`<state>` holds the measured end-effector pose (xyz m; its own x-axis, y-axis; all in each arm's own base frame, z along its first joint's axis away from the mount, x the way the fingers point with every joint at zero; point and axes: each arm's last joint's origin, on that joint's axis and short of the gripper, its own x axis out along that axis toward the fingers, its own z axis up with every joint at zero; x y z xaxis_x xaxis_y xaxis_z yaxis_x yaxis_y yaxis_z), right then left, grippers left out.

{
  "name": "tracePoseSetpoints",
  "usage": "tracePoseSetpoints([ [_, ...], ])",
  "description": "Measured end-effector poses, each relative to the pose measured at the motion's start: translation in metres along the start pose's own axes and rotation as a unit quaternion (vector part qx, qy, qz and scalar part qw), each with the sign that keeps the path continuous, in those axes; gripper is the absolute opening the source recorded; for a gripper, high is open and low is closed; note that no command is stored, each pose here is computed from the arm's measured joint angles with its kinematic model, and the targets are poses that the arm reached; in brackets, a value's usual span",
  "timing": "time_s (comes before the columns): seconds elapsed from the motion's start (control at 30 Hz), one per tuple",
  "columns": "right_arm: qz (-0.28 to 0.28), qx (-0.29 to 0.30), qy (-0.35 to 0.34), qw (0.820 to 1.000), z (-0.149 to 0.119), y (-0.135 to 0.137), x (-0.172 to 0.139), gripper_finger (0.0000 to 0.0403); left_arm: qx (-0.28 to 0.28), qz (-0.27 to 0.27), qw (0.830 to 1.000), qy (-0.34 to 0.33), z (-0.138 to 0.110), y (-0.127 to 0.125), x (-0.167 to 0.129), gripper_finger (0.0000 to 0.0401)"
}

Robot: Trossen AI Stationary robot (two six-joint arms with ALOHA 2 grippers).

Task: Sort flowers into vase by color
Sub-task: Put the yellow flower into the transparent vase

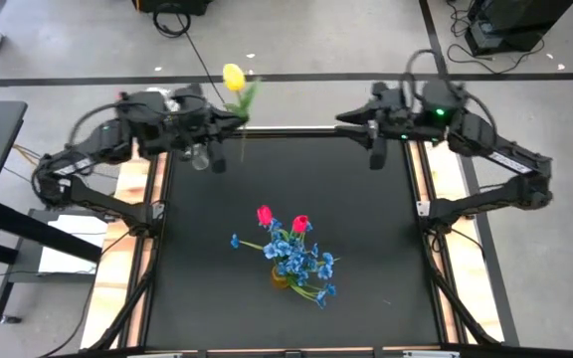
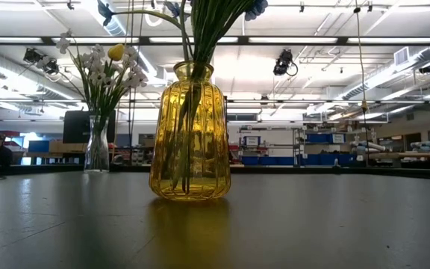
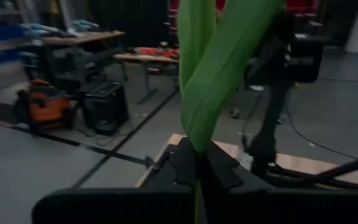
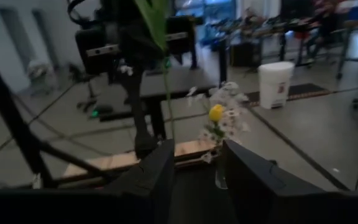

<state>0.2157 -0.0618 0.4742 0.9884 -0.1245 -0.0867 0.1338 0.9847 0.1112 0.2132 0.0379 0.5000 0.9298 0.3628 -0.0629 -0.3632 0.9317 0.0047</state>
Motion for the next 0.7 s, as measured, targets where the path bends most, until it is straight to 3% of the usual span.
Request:
tracePoseSetpoints([
  [0.3, -0.024, 0.054, -0.061, 0.996, -0.046, 0.003, -0.056, 0.0123, 0.005, 0.054, 0.999, 0.0, 0.005, 0.005, -0.039, 0.0008],
  [0.6, -0.024, 0.059, -0.067, 0.996, -0.062, 0.006, -0.078, 0.0019, 0.014, 0.06, 0.998, 0.002, 0.004, 0.003, -0.031, 0.0008],
  [0.7, -0.014, 0.057, -0.065, 0.996, -0.063, 0.007, -0.081, 0.0009, 0.013, 0.06, 0.998, -0.001, 0.005, 0.003, -0.032, 0.0008],
])
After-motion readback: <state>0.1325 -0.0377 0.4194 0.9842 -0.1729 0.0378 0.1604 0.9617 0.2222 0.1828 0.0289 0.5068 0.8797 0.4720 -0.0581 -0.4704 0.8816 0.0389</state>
